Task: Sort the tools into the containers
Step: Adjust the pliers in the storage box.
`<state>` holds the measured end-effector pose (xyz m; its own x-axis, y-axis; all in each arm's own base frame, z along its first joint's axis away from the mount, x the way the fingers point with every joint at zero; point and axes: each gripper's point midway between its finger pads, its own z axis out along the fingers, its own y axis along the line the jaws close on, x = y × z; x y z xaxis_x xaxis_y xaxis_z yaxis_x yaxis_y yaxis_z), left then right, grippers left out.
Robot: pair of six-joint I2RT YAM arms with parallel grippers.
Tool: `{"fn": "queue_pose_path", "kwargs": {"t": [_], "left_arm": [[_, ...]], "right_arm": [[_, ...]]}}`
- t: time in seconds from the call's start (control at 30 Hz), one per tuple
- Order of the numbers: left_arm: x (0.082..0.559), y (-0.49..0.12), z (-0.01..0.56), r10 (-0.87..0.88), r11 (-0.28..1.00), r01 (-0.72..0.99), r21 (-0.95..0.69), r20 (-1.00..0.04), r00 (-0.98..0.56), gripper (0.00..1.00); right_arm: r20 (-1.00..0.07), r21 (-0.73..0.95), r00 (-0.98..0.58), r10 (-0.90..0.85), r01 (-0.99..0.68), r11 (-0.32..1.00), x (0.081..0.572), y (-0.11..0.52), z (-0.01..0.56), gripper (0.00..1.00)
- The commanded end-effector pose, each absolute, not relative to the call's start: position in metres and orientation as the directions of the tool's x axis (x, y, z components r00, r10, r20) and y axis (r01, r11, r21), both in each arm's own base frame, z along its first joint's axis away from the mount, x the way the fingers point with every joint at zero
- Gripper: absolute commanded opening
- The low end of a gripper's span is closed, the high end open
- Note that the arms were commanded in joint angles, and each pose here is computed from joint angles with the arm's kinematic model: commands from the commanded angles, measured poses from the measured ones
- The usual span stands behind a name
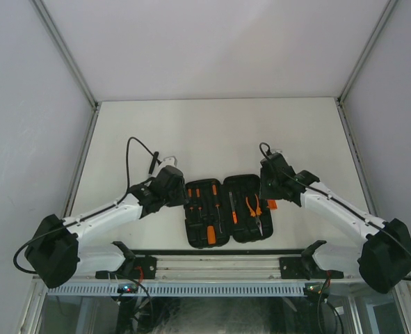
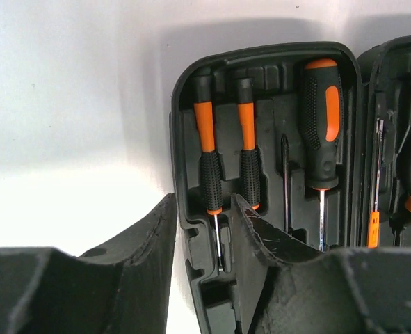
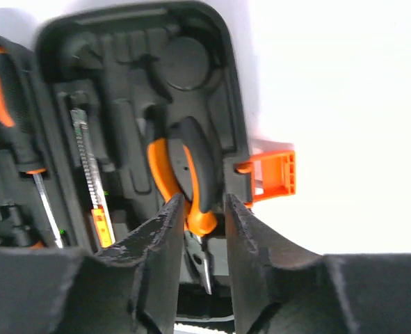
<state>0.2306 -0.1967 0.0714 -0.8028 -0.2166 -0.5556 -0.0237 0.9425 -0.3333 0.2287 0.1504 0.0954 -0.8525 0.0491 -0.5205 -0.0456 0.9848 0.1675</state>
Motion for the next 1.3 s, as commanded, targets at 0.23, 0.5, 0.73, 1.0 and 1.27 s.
{"fn": "queue_pose_path", "kwargs": {"t": [0.23, 0.5, 0.73, 1.0, 1.27], "left_arm": [[0.245, -0.188, 0.113, -0.244, 0.944, -0.021, -0.331, -0.65, -0.72, 0.43], [0.242, -0.188, 0.101, -0.247, 0.943, -0.033, -0.33, -0.632, -0.735, 0.42], [0.241, -0.19, 0.096, -0.255, 0.939, -0.036, -0.341, -0.623, -0.74, 0.41], [0.241, -0.193, 0.092, -0.242, 0.942, -0.028, -0.336, -0.617, -0.749, 0.4], [0.255, -0.168, 0.122, -0.234, 0.961, -0.055, -0.272, -0.688, -0.687, 0.45]], "right_arm": [[-0.453, 0.209, -0.891, 0.023, -0.082, 0.974, 0.228, 0.161, 0.071, 0.22], [-0.428, 0.149, -0.904, -0.003, -0.074, 0.986, 0.23, 0.155, 0.055, 0.12], [-0.377, 0.068, -0.925, -0.037, -0.068, 0.995, 0.229, 0.147, 0.039, 0.0], [-0.225, -0.04, -0.968, -0.108, -0.102, 0.994, 0.212, 0.144, 0.011, 0.0], [-0.356, -0.001, -0.931, -0.086, -0.092, 0.996, 0.222, 0.15, 0.047, 0.16]]}}
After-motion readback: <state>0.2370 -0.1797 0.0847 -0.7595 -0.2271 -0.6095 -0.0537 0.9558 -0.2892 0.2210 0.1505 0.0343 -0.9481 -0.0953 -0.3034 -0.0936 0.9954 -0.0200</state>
